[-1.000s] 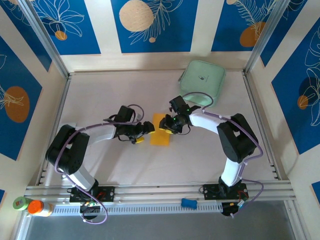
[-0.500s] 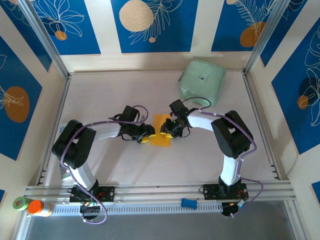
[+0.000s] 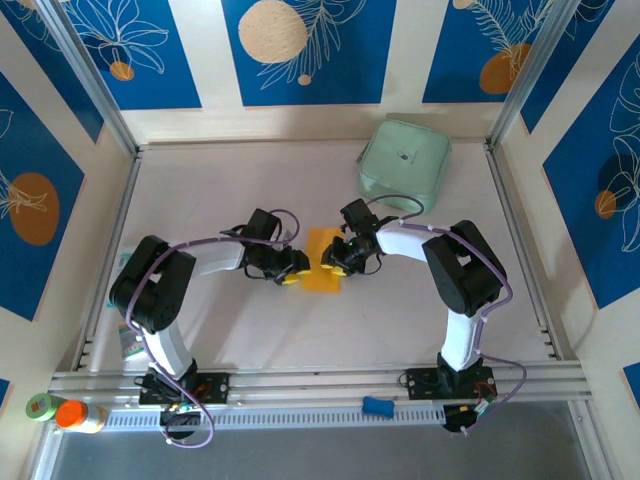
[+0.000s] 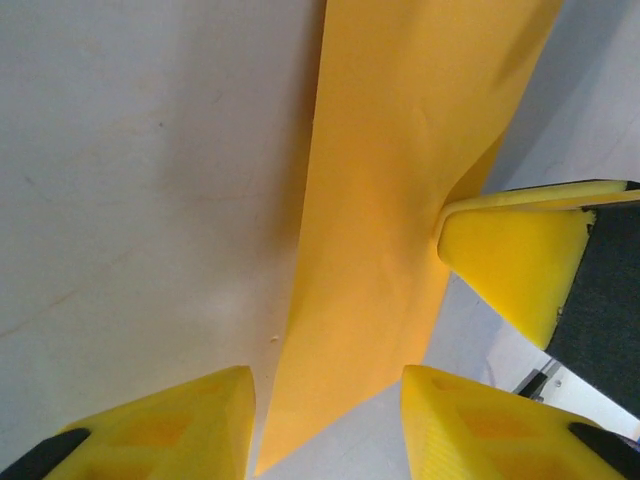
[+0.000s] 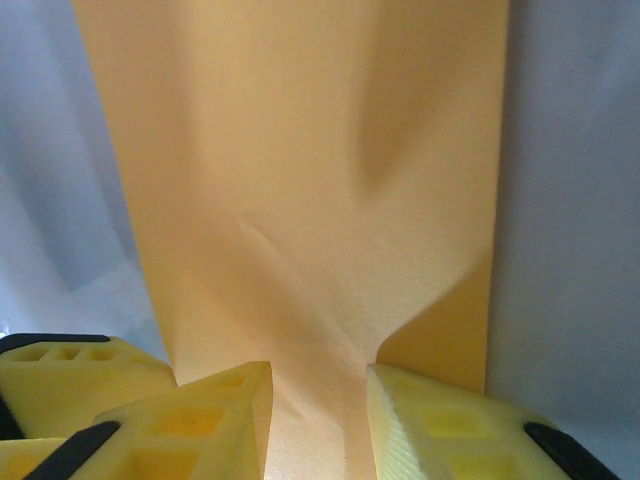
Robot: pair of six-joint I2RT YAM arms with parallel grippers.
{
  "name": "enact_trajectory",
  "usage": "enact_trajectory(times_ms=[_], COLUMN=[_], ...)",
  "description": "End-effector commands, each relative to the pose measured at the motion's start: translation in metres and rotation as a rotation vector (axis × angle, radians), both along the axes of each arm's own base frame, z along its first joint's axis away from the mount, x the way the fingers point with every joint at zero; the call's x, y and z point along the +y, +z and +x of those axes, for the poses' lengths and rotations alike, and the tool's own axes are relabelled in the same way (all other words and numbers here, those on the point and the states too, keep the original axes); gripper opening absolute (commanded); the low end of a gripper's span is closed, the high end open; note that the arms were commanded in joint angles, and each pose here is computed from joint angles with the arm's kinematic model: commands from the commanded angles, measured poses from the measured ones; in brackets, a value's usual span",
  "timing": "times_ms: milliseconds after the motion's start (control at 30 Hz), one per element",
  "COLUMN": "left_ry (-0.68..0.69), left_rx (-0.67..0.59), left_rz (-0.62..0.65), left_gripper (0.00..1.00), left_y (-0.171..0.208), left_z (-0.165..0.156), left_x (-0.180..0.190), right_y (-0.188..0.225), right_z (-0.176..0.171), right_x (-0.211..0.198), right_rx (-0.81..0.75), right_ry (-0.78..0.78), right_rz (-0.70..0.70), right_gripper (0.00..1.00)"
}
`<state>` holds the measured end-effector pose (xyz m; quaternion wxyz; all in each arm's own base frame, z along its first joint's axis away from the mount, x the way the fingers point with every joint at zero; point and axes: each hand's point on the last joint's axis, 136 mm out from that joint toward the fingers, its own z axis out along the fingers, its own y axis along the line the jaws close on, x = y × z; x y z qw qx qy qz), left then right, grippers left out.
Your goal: Fold a paper plane with a square sheet of paper (pick it up from the middle)
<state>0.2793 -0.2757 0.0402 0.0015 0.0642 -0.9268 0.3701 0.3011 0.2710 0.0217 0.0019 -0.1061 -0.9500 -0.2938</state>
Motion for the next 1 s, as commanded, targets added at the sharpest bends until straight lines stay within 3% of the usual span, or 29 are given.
enact_trajectory(times_ms=[0,267,600,967], left_ry=[-0.035,-0.046,-0.028,0.024], left_rx=[0.001,-0.008,-0.022,-0.008], left_rz=[-0.005,-0.086,-0.070,-0.079], left_gripper=[0.40,0.35,0.33,0.22], left_y=[-0.001,0.008,0.007,-0.001], left_z=[-0.002,0.003,0.017,0.034], left_x=[-0.008,-0.023,-0.021,-0.020], right_y=[-0.021,-0.020,-0.020,-0.011], right_z=[-0.013,-0.012,-0.011,-0.003], right_x=[-0.010,-0.013,-0.014,-0.016], right_rx=[0.065,0.069,0.062,-0.005], right_ry=[0.001,-0.004,0.002,0.020], right_rz=[-0.044,-0.048,-0.049,-0.017], right_gripper=[0.32,0.32,0.32,0.32])
